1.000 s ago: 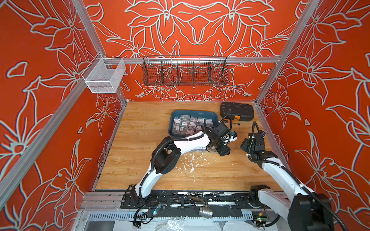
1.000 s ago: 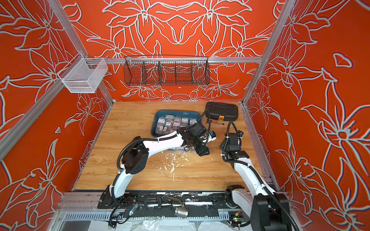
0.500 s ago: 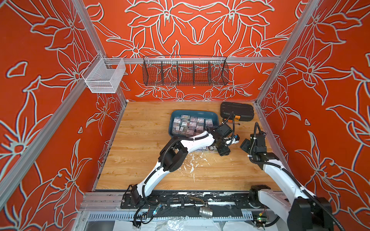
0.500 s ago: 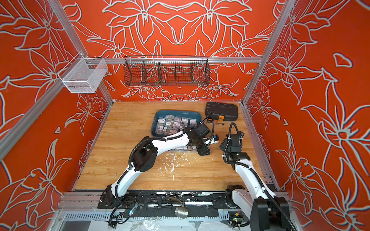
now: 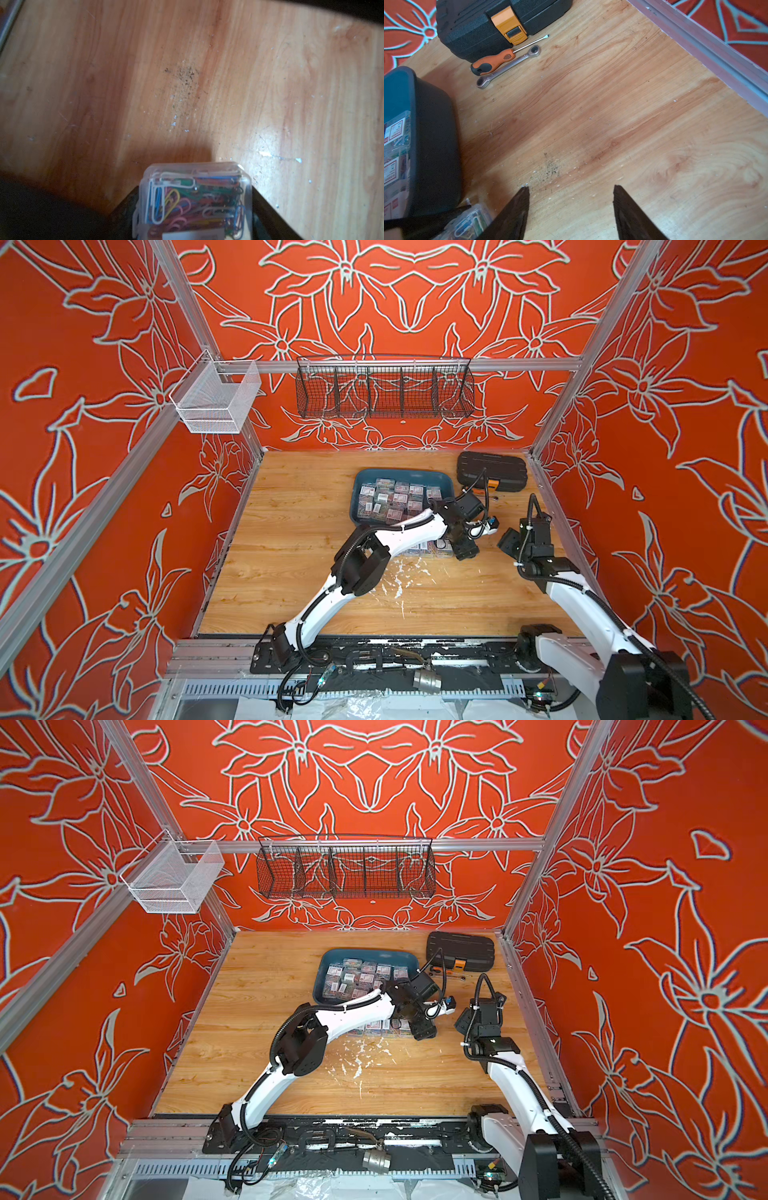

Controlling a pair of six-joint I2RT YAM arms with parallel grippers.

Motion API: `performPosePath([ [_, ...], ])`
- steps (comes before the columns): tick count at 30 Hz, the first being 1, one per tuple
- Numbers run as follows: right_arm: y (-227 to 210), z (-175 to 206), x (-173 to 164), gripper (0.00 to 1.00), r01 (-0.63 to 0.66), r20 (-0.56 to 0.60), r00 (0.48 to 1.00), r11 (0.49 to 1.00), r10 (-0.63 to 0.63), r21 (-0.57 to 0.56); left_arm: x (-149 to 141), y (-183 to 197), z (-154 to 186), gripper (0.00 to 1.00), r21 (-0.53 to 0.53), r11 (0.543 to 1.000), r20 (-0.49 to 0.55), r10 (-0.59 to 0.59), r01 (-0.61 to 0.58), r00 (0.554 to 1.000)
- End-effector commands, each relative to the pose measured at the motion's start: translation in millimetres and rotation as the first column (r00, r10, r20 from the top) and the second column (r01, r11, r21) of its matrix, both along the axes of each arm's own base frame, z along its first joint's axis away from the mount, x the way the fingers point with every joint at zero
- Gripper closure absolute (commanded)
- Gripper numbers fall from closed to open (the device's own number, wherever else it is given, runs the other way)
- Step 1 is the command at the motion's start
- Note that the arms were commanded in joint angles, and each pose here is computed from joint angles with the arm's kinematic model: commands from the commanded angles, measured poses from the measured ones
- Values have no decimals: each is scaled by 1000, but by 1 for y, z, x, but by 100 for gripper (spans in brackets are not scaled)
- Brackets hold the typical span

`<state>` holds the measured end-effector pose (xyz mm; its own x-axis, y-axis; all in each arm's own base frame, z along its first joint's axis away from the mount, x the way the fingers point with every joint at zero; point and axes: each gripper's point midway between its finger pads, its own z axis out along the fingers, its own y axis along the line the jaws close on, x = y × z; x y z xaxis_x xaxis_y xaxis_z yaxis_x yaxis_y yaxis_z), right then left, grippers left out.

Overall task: Take the paper clips out of the storage box
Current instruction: Place the boxed paper clips at the center of the board.

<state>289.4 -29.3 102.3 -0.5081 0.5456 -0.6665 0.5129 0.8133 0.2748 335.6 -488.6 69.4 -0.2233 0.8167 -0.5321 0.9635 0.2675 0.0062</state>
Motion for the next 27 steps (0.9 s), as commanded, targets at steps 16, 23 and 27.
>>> performPosePath([
  [16,58,-34,-10,41,-153,3,987,937,160,315,-12,15,56,7,-77,997,10,24,-23,1000],
  [23,96,-36,10,42,-287,56,956,870,289,402,-30,50,121,8,-216,969,70,137,-119,988],
  [27,107,-42,18,44,-305,45,948,853,316,425,-37,86,141,8,-264,937,105,262,-228,959],
])
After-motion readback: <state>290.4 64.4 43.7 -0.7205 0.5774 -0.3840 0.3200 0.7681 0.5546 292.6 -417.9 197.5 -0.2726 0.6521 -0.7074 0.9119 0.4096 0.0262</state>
